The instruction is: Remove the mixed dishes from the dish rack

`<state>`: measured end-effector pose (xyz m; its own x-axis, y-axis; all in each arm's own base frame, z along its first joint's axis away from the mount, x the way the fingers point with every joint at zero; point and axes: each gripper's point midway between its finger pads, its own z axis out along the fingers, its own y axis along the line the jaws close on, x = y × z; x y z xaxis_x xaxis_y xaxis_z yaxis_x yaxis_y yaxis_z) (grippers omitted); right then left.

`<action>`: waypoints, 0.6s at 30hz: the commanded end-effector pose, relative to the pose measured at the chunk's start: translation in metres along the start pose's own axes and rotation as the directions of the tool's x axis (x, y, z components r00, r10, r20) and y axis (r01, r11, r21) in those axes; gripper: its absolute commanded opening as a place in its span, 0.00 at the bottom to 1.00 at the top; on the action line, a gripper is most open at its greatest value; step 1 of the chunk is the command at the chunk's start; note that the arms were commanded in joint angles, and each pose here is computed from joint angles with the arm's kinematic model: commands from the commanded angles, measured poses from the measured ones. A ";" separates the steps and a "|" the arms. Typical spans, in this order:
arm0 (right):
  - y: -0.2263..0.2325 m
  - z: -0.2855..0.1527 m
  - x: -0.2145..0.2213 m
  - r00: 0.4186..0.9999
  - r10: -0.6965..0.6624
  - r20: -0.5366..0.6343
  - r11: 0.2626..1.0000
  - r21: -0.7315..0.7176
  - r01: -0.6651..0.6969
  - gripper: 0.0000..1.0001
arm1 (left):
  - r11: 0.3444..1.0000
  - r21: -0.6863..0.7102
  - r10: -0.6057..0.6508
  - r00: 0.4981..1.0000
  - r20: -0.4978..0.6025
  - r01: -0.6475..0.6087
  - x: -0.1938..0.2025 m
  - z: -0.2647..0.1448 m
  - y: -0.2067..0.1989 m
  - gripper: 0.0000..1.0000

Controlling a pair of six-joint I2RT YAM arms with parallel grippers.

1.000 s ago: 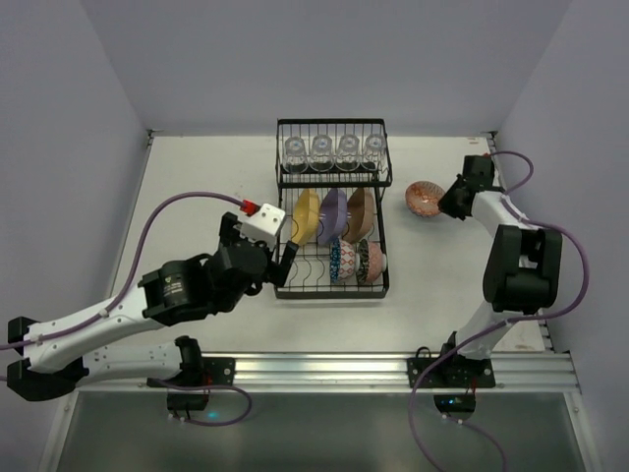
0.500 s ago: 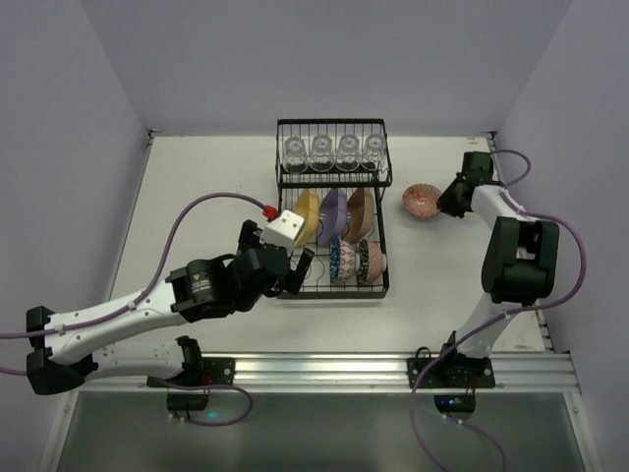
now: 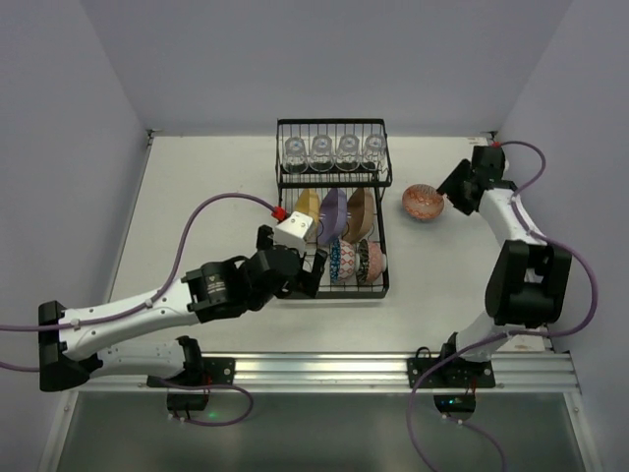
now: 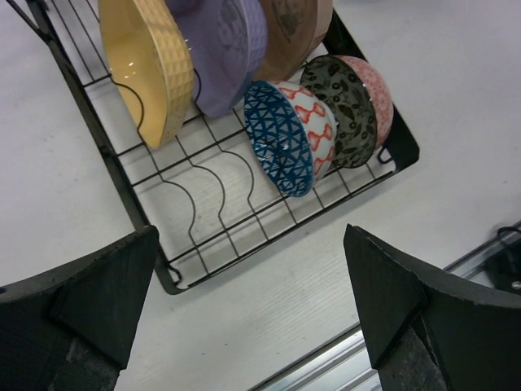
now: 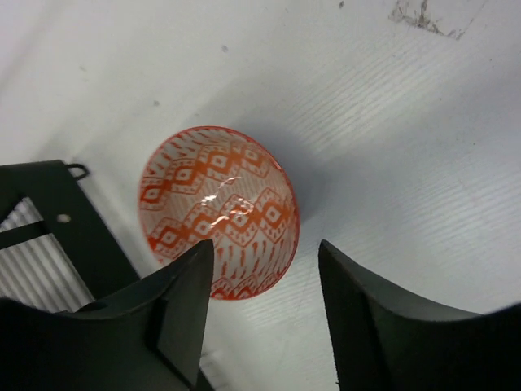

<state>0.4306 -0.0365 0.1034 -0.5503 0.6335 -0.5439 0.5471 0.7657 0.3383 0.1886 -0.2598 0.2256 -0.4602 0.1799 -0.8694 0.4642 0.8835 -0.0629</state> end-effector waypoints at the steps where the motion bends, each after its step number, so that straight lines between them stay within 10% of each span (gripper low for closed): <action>1: 0.024 -0.075 -0.047 0.982 0.023 0.188 0.994 -0.107 -0.003 0.59 | 0.975 0.074 -0.217 0.973 0.077 0.212 -0.020 0.009 -0.023 1.00; 4: 0.043 -0.138 -0.053 0.963 0.035 0.267 0.965 -0.258 0.036 0.66 | 0.944 0.138 -0.311 0.948 0.065 0.300 -0.016 0.021 -0.037 1.00; 6: 0.055 -0.167 -0.035 0.961 0.090 0.263 0.915 -0.402 0.024 0.98 | 0.928 0.170 -0.338 0.941 0.008 0.332 -0.006 0.035 -0.043 1.00; 12: 0.069 -0.281 0.017 0.927 0.183 0.329 0.671 -0.730 0.127 0.99 | 0.867 0.296 -0.388 0.916 -0.105 0.401 0.004 0.070 -0.064 1.00; 18: 0.060 -0.310 0.070 0.963 0.107 0.247 0.585 -0.799 0.140 0.99 | 0.828 0.349 -0.422 0.898 -0.125 0.438 0.012 0.097 -0.063 1.00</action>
<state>0.2493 0.0647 0.3415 -0.1794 0.6671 -0.7231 -0.2074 0.6928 0.6906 0.2218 -0.3318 0.1491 -0.7108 -0.0901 -0.6976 0.3938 0.7708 -0.5008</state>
